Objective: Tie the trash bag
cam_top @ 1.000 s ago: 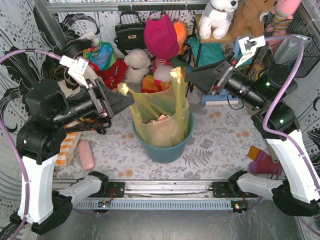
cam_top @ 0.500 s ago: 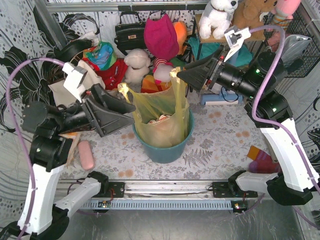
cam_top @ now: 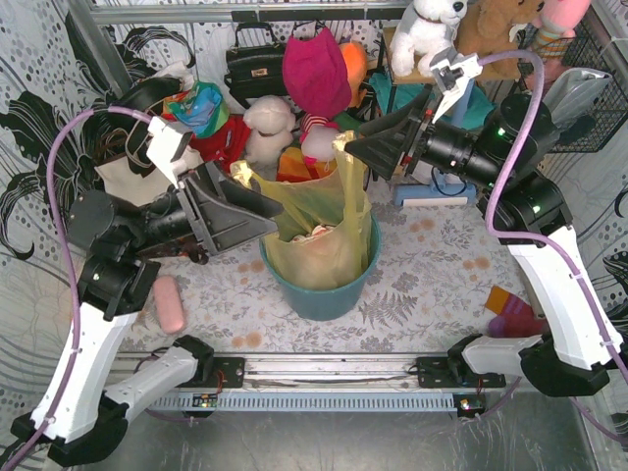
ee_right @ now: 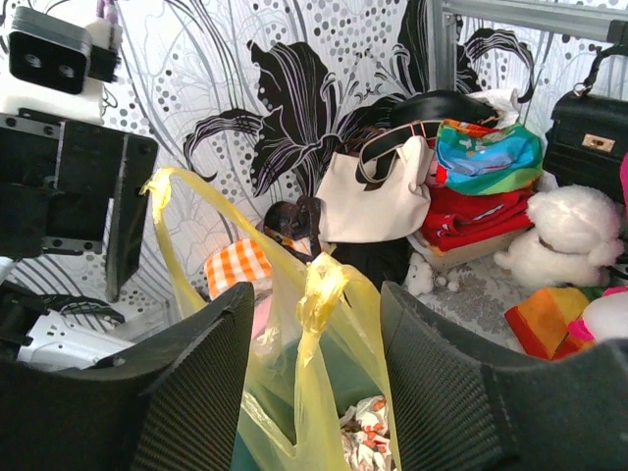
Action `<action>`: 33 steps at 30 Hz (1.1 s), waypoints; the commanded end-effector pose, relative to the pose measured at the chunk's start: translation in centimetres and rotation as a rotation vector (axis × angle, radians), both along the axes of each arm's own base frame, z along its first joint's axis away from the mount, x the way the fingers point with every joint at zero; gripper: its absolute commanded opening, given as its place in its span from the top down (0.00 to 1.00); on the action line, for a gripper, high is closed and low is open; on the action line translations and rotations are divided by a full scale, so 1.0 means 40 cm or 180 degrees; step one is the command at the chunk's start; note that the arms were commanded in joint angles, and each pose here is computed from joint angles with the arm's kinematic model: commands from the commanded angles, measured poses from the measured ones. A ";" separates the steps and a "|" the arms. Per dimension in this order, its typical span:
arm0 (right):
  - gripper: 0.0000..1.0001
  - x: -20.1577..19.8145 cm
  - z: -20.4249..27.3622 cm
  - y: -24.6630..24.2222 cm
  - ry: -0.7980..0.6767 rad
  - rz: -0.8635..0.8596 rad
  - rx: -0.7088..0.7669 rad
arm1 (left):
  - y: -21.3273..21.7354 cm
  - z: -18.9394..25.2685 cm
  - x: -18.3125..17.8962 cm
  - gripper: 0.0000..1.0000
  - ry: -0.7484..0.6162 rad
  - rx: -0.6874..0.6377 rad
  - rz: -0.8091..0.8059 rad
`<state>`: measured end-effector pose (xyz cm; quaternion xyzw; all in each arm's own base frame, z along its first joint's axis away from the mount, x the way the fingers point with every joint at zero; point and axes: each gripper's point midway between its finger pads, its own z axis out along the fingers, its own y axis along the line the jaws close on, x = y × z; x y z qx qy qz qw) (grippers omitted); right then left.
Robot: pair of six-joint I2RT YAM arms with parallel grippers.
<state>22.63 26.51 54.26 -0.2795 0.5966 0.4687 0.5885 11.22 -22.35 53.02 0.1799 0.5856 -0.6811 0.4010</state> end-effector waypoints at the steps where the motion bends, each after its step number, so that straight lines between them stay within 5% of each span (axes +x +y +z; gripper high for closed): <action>1: 0.46 -0.015 0.031 0.010 -0.0230 0.0154 0.0023 | 0.008 0.054 -0.027 0.18 -0.0254 -0.0197 0.0068; 9: 0.52 0.002 0.005 0.025 -0.0184 0.0193 -0.0028 | -0.021 0.084 -0.065 0.19 -0.0235 -0.0420 -0.0200; 23: 1.00 0.027 0.019 0.010 -0.0263 -0.0038 0.0030 | -0.175 0.001 -0.030 0.26 0.0094 -0.0231 0.0092; 33: 1.00 0.003 0.064 -0.024 -0.0146 -0.0182 0.0266 | -0.270 -0.010 -0.020 0.28 -0.0130 -0.0252 0.0384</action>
